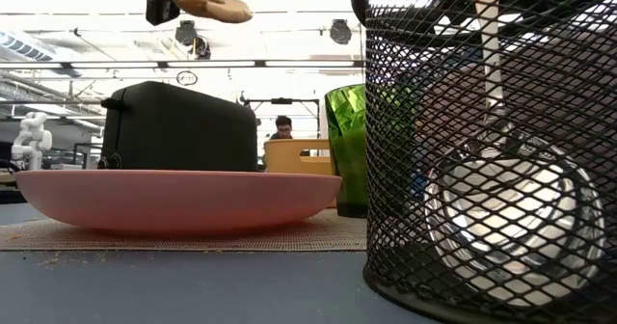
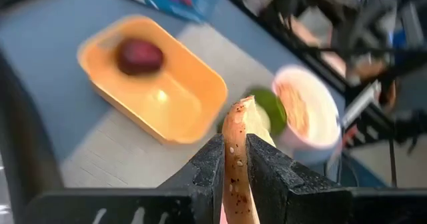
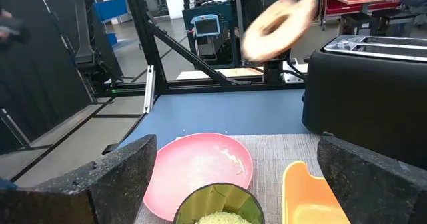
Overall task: Arrange a breakfast setting
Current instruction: Put the bagel from the toaster on the pink plate
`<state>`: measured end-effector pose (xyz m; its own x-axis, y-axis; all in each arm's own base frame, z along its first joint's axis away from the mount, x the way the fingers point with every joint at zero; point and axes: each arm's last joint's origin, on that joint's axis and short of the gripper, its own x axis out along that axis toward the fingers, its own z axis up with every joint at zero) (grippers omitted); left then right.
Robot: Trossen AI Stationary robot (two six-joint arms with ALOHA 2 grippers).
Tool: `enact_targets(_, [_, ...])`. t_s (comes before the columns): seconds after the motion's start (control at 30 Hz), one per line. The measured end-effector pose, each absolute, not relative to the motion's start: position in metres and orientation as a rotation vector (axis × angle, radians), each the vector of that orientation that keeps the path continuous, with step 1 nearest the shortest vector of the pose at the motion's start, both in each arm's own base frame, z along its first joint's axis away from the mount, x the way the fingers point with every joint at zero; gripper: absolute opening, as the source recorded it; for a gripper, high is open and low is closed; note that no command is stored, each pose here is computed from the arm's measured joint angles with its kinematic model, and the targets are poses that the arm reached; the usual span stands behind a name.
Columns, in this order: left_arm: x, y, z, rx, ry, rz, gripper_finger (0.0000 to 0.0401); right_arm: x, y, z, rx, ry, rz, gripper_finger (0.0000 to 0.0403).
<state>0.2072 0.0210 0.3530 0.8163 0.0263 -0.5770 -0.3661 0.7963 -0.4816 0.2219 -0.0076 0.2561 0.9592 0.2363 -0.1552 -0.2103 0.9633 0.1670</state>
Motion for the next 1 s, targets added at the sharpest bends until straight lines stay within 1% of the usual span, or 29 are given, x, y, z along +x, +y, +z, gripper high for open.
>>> enact_targets(0.27, [0.243, -0.014, 0.325, -0.585, 0.753, 0.121, 0.0064, 0.222, -0.008, 0.256, 0.150, 0.175, 0.227, 0.0398])
enact_targets(0.6, [0.283, -0.045, 0.292, -0.557, 0.840, -0.023, 0.0065, 0.222, -0.008, 0.256, 0.150, 0.175, 0.227, 0.0398])
enact_targets(1.0, [0.306, -0.069, 0.252, -0.504, 0.972, -0.045, 0.0065, 0.222, -0.008, 0.256, 0.150, 0.175, 0.227, 0.0398])
